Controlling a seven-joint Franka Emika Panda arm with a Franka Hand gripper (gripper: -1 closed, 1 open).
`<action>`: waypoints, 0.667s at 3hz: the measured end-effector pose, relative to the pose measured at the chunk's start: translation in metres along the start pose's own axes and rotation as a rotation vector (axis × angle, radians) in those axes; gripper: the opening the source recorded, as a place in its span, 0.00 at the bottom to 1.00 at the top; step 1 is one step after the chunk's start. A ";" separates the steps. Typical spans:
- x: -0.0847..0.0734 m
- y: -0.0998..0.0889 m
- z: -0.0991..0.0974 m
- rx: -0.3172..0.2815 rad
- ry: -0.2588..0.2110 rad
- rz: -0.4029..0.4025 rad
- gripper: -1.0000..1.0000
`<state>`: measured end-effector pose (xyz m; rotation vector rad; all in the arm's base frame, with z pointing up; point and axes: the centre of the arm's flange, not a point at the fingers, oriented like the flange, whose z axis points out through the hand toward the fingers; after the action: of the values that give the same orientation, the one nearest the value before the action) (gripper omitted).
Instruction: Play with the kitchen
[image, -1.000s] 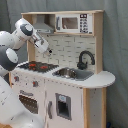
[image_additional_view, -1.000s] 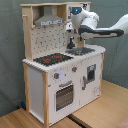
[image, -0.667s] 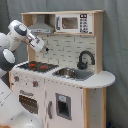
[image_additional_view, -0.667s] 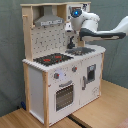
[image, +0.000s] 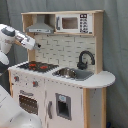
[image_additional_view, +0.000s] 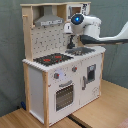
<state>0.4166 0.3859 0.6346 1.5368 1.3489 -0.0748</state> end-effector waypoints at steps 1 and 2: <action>0.013 -0.003 -0.025 -0.126 -0.021 -0.031 1.00; 0.023 0.000 -0.044 -0.264 -0.008 -0.045 1.00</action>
<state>0.4010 0.4333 0.6402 1.2838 1.3304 0.0666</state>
